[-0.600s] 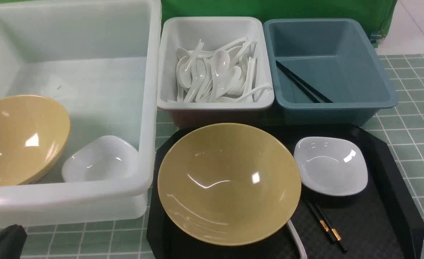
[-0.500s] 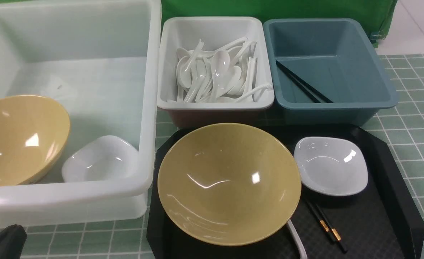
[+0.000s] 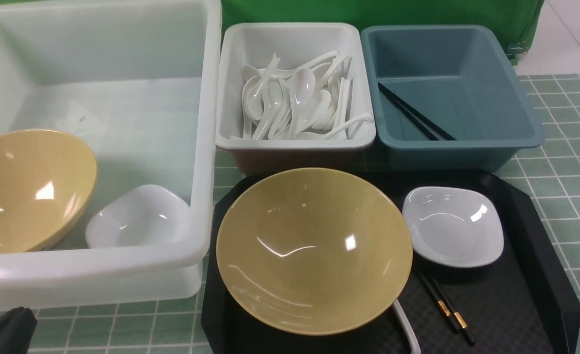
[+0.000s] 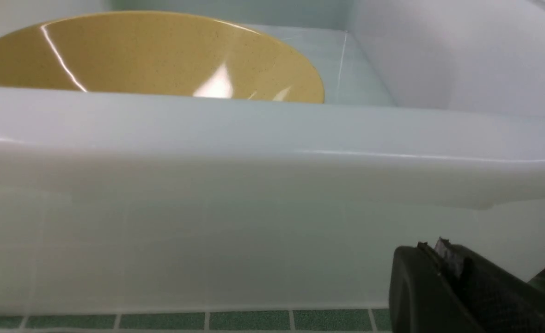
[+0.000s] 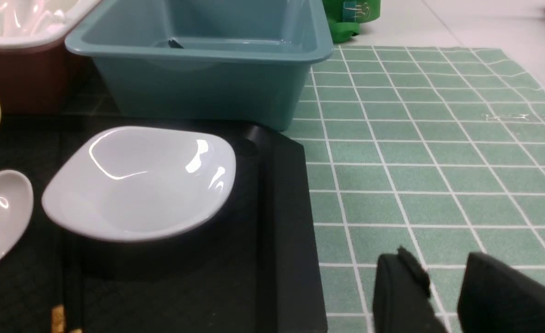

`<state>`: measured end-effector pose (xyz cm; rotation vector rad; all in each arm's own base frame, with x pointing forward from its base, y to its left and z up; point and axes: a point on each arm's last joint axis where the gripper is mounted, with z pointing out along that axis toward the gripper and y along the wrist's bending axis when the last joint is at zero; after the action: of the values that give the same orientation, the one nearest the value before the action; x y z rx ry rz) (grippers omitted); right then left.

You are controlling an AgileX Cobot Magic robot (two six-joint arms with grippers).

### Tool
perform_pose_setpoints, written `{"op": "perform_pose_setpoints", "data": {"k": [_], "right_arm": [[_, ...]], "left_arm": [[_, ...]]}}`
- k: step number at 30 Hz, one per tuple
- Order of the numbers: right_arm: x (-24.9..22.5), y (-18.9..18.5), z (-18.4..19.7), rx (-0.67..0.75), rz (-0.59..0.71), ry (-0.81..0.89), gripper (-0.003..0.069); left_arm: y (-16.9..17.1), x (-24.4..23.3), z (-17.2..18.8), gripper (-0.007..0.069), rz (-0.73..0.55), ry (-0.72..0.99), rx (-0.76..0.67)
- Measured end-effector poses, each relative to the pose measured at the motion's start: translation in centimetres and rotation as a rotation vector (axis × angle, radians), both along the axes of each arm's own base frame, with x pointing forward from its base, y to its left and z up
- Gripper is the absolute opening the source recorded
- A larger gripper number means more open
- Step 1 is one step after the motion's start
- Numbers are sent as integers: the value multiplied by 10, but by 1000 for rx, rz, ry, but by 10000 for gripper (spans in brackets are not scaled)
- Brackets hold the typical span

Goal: On blue table put chopsticks spoon bowls plates into blue grey white boxes.
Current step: 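Grasp the large bowl on the tray by its rim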

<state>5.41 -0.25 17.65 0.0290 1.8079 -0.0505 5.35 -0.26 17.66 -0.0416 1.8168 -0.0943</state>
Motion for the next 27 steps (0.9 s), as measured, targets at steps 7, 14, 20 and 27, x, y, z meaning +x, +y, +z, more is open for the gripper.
{"op": "perform_pose_setpoints", "data": {"k": [7,14,20,27], "right_arm": [[0,0,0,-12,3,1,237],[0,0,1,-34,7,-12,237],[2,-1,14,-43,1,-159,237],[-1,-1,48,-64,-16,-531,237]], "left_arm": [[2,0,1,3,-2,-12,87],[1,1,3,3,-3,-37,80],[0,3,25,3,1,-281,38],[1,-6,60,3,11,-679,22]]}}
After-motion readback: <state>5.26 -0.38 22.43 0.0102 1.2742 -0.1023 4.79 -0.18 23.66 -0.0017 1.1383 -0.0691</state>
